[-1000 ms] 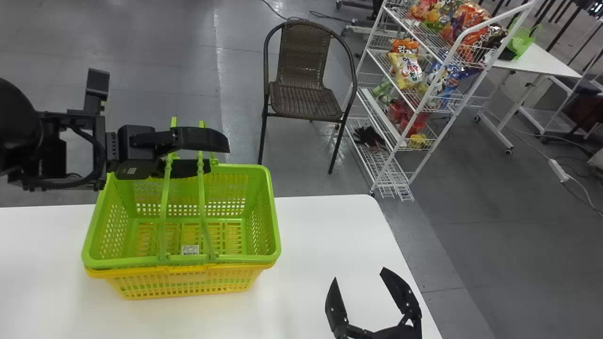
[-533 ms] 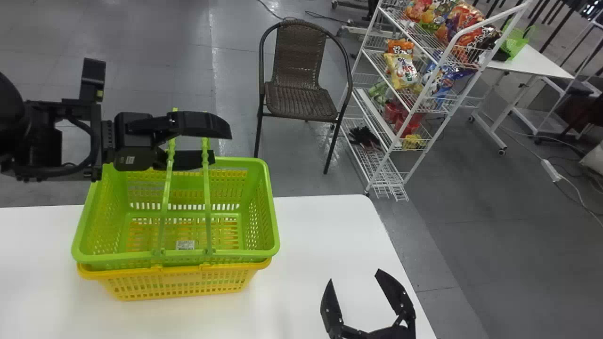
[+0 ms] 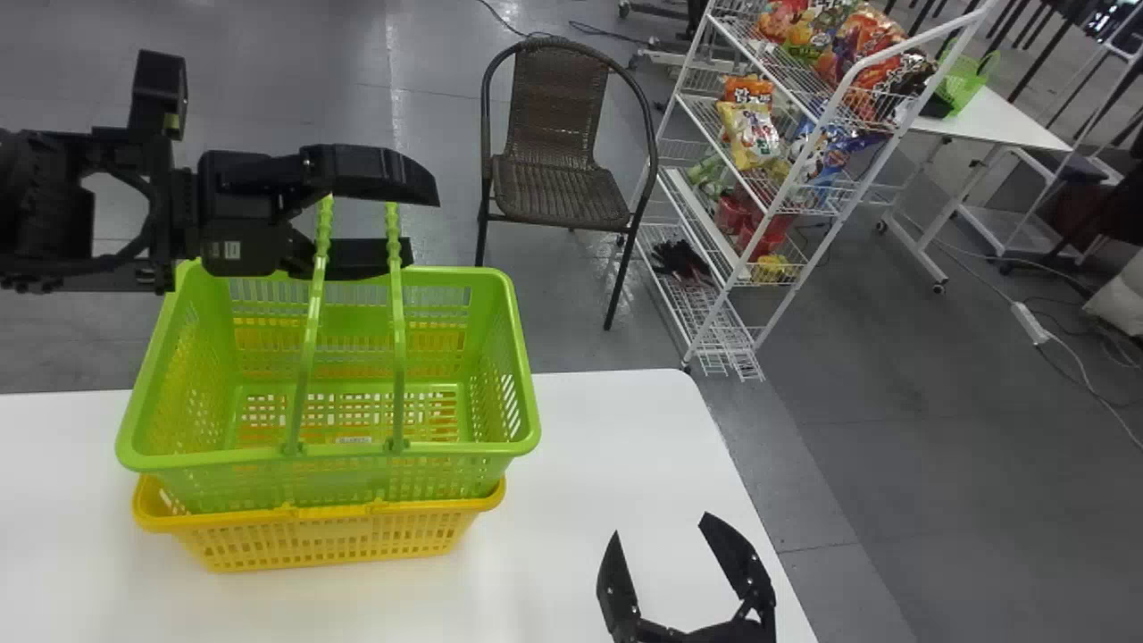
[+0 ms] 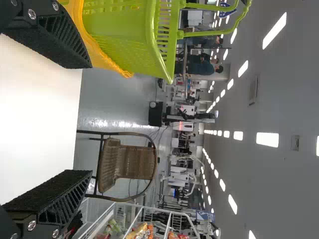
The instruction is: Grasp handle with right gripper to insert into left gripper then lift and swing left to center
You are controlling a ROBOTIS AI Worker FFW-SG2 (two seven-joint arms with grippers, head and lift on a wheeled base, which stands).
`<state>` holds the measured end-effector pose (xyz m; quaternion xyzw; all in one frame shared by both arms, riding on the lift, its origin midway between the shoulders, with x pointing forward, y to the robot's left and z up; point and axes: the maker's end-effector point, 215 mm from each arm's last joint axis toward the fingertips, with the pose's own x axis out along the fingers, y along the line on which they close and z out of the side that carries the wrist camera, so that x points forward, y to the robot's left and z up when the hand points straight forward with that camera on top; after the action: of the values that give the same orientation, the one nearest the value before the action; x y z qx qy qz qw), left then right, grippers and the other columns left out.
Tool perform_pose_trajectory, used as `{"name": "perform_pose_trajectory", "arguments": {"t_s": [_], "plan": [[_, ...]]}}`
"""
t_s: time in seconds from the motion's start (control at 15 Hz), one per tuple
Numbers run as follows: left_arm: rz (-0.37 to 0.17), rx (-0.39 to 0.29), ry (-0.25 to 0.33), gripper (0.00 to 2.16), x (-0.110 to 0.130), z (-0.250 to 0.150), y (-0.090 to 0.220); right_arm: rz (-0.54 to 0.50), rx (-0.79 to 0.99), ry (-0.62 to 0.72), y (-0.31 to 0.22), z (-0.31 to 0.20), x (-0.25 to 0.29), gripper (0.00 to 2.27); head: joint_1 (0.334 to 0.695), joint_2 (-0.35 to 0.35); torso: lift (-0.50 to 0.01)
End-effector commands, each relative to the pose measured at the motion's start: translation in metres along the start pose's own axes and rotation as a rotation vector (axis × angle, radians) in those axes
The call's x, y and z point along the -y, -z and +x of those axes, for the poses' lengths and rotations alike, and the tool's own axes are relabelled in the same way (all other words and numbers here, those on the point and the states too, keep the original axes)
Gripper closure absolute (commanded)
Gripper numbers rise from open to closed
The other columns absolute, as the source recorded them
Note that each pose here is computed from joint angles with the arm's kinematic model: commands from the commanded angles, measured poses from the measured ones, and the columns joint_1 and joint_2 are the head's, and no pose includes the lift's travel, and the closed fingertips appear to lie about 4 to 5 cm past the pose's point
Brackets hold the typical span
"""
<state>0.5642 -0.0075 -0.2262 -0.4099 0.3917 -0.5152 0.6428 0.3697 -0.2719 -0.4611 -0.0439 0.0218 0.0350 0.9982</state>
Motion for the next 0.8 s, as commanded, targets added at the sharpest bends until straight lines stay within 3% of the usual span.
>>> {"name": "perform_pose_trajectory", "arguments": {"t_s": [0.0, 0.27, 0.73], "plan": [[-0.011, 0.007, 0.012, 0.14, 0.012, -0.009, -0.009, 0.001, -0.001, 0.001, 0.001, -0.001, 0.000, 0.05, 0.695, -0.324, 0.000], [0.017, 0.011, 0.047, 0.14, 0.050, -0.018, -0.032, 0.003, -0.001, -0.003, 0.001, -0.001, -0.002, 0.05, 0.695, -0.312, 0.000], [0.031, 0.033, 0.057, 0.14, 0.078, -0.027, -0.064, 0.003, -0.003, -0.006, 0.003, 0.000, -0.004, 0.06, 0.695, -0.290, 0.000]]}}
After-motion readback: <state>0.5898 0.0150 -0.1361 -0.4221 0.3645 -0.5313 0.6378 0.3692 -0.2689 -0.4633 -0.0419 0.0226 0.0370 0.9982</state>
